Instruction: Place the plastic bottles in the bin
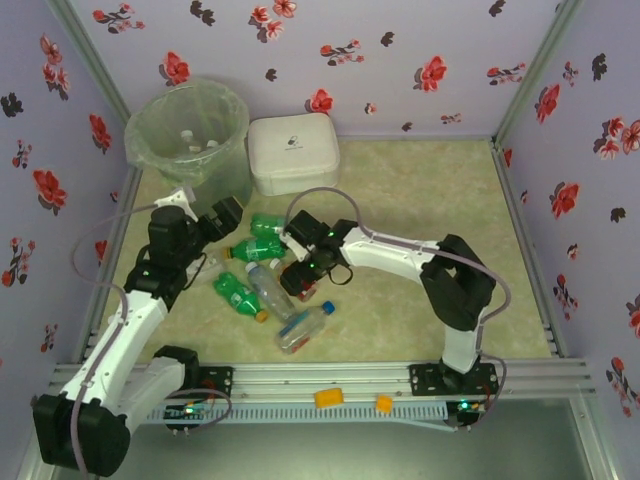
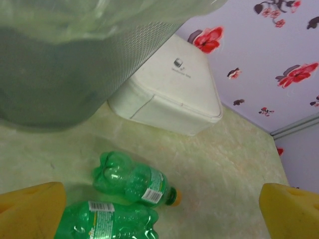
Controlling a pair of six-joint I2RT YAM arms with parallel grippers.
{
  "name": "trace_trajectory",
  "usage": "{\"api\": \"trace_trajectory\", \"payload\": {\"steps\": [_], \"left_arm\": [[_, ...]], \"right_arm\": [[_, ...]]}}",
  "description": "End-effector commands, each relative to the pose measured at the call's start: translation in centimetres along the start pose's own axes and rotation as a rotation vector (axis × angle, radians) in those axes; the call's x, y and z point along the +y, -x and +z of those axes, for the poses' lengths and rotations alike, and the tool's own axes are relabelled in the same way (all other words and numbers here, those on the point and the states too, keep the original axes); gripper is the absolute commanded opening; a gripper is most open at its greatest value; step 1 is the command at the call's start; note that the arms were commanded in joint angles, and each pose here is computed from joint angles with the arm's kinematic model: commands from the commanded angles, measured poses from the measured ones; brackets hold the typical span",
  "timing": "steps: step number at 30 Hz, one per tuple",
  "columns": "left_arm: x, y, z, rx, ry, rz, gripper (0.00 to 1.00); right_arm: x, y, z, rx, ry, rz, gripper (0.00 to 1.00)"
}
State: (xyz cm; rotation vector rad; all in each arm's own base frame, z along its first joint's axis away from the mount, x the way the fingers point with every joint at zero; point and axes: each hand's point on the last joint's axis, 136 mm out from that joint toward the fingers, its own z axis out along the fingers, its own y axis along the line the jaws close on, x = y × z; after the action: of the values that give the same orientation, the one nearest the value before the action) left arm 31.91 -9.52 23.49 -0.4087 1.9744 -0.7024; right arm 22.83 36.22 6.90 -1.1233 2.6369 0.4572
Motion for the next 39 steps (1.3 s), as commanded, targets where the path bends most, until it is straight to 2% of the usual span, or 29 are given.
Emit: {"api": "trace_trajectory", "payload": {"steps": [1, 10, 13, 15, 21, 26, 35, 39], "left_arm": [[-0.2, 0.6, 0.3, -0.044, -0.022, -0.079, 1.00], [0.0, 0.2, 1.1, -0.032, -0.026, -0.107, 1.00], [0.0, -0.1, 1.3, -0.027, -0.033, -0.119, 1.00], [-0.1, -0.3, 1.5, -0.022, -0.039, -0.125, 1.00], [-0.9, -0.9, 2.2, 0.001, -0.066, -0.137, 1.00], [-3.4, -1.0, 2.5, 0.018, -0.122, -0.115, 1.00], [-8.6, -2.4, 3.6, 0.057, -0.248, -0.083, 1.00], [-10.7, -3.7, 4.3, 0.088, -0.295, -0.072, 1.00]], "right_arm": [[-1.0, -1.5, 0.8, 0.094, -0.084, -0.075, 0.87], [-1.4, -1.9, 2.3, 0.114, -0.100, -0.087, 0.76], [-1.5, -1.9, 2.4, 0.113, -0.103, -0.100, 0.66], [-1.4, -1.8, 2.2, 0.100, -0.098, -0.105, 0.60], [-0.9, -0.8, 0.8, 0.014, -0.071, -0.103, 0.55], [-0.9, 0.6, -2.4, -0.096, -0.020, -0.058, 0.53], [-2.7, 4.5, -9.2, -0.420, 0.144, 0.152, 0.50], [-2.5, 6.3, -11.5, -0.548, 0.196, 0.187, 0.49]]}}
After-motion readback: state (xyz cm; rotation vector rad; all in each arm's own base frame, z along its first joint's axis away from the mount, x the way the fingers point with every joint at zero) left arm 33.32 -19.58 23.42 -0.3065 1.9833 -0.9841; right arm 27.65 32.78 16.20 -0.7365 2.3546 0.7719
